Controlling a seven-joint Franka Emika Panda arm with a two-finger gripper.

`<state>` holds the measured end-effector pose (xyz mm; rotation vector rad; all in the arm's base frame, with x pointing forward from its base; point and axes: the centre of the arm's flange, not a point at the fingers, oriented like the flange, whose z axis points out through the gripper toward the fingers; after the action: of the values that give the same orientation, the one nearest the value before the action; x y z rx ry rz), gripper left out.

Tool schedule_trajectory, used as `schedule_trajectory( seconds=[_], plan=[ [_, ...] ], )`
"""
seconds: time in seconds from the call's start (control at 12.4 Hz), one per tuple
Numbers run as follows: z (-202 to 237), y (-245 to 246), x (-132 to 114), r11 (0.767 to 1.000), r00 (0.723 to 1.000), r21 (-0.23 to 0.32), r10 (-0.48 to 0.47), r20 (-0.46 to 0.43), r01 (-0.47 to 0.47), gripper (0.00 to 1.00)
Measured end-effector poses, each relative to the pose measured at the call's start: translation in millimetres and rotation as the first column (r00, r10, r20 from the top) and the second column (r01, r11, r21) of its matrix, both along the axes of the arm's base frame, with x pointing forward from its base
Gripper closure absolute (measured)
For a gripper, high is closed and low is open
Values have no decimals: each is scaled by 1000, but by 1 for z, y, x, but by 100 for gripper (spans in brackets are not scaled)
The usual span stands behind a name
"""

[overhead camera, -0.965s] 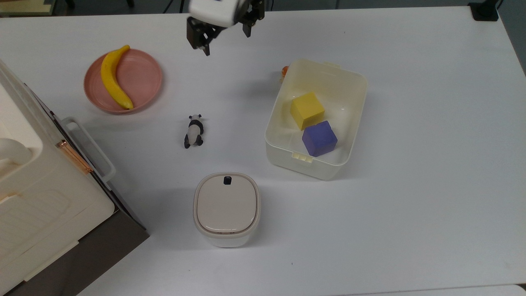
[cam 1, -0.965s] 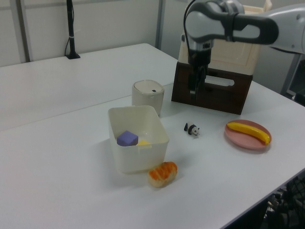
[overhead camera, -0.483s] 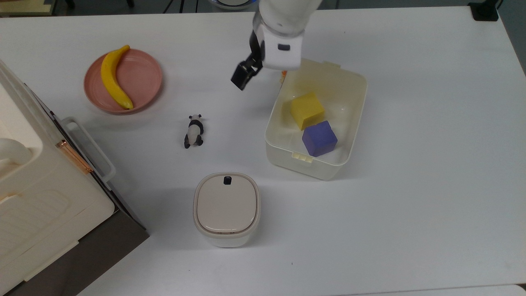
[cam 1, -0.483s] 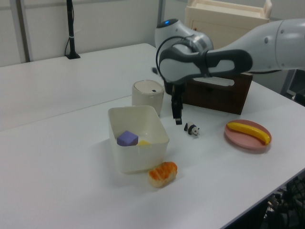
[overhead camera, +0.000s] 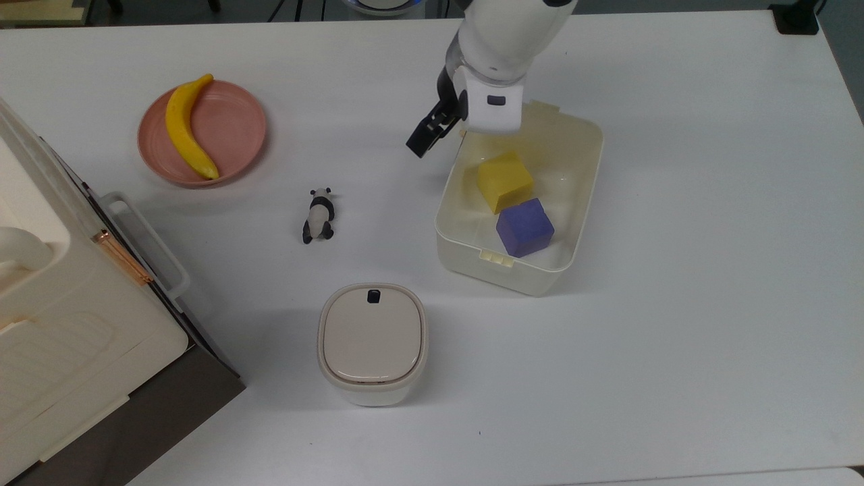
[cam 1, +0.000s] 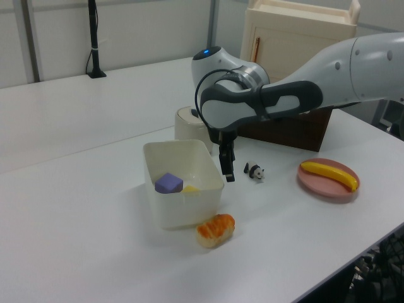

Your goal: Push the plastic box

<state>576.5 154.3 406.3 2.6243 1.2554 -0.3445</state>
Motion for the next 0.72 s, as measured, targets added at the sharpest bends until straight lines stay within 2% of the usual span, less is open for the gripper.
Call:
schedule_trajectory(
  seconds=[0.16,0.32,0.48,0.56,0.72],
  plan=[
    [-5,11,-4,998,998,1,-66,12,66,0],
    [-9,27,-4,982,983,67,-177,40,174,0],
    [-14,38,4,958,960,138,-266,84,253,0],
    [-18,41,10,947,948,168,-296,119,275,0],
    [-23,47,22,939,935,207,-311,173,274,0]
  ],
)
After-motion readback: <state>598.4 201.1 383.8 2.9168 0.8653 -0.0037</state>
